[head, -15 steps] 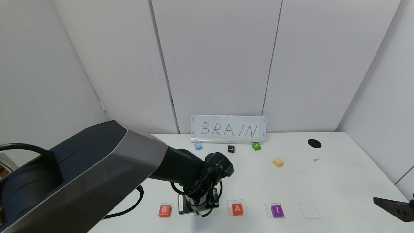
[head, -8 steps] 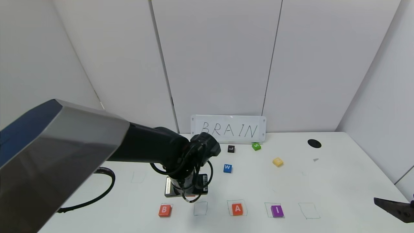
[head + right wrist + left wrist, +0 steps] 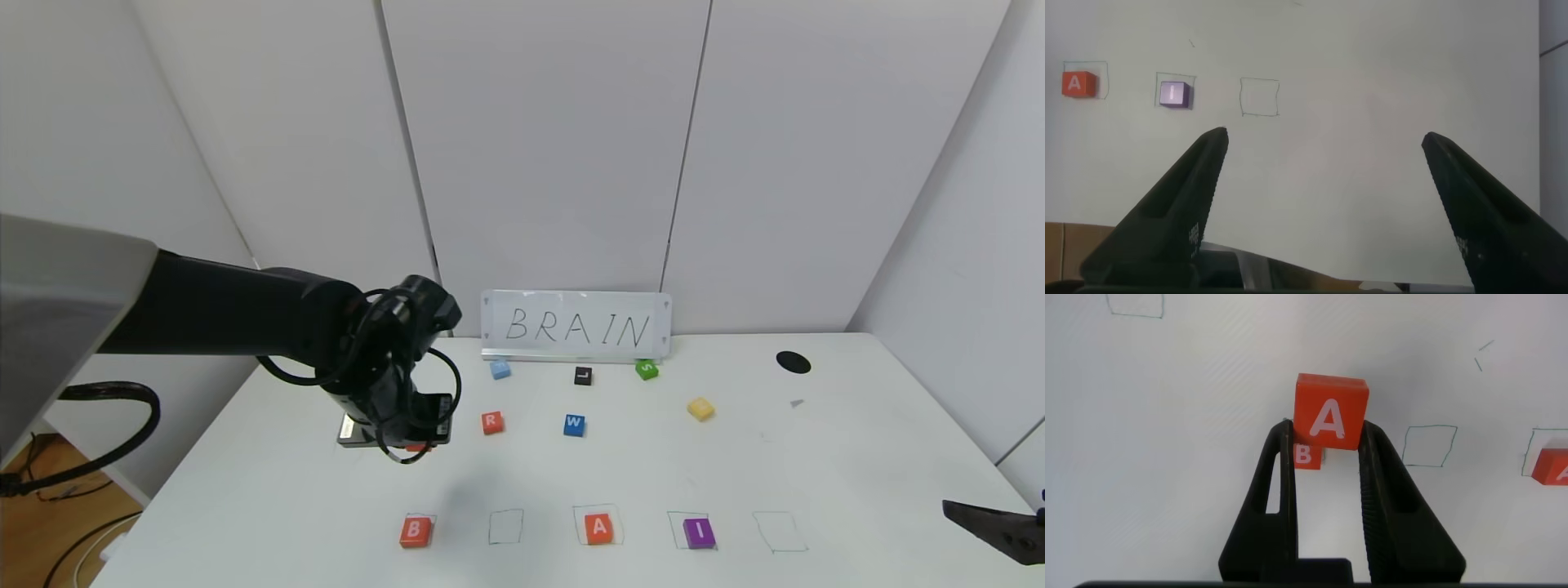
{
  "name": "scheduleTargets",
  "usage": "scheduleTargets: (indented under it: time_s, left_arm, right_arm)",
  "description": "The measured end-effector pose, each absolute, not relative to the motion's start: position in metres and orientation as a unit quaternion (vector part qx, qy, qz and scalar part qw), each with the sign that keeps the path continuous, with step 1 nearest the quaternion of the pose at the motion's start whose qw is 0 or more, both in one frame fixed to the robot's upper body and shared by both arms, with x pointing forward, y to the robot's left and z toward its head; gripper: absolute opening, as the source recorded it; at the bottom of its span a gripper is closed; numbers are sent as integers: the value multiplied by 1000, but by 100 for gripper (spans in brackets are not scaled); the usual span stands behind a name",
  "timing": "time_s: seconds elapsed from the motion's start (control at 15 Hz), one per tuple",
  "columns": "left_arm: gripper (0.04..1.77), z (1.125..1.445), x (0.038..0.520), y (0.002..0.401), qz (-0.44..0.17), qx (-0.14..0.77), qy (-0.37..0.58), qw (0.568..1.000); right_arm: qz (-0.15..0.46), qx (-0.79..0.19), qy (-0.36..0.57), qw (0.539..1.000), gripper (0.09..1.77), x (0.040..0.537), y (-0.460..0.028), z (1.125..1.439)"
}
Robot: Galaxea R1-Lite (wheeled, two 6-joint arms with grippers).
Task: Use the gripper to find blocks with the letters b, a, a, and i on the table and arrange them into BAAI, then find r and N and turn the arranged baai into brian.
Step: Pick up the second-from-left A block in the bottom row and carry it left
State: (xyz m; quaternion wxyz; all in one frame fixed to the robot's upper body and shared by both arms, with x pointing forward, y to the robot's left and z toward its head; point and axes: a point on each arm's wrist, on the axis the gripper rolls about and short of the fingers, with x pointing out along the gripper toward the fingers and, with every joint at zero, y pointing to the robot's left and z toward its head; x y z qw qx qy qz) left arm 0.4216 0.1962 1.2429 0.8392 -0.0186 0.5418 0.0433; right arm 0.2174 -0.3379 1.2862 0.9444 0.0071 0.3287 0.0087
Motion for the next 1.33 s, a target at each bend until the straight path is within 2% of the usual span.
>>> scheduleTargets:
  time_s: [0.27,0.47,1.0,1.2,1.33]
  left_arm:
    - [50,1248,435,250,58,-29,546,835]
    - [50,1244,438,275,67,-33,553,830]
    - [50,1240,440,280,62,-26,548,834]
    - [50,1212,449,314,74,-12,553,830]
    - [50,1201,450,320,80,-14,566,820]
  right_arm:
    - [12,6,329,944,171,217,-337,1285]
    - [13,6,330,944,171,217,-337,1285]
    - [16,-1,330,944,171,216,-337,1285]
    - [17,-3,330,944,171,215,-337,1284]
    - [16,-2,330,944,171,215,-337,1284]
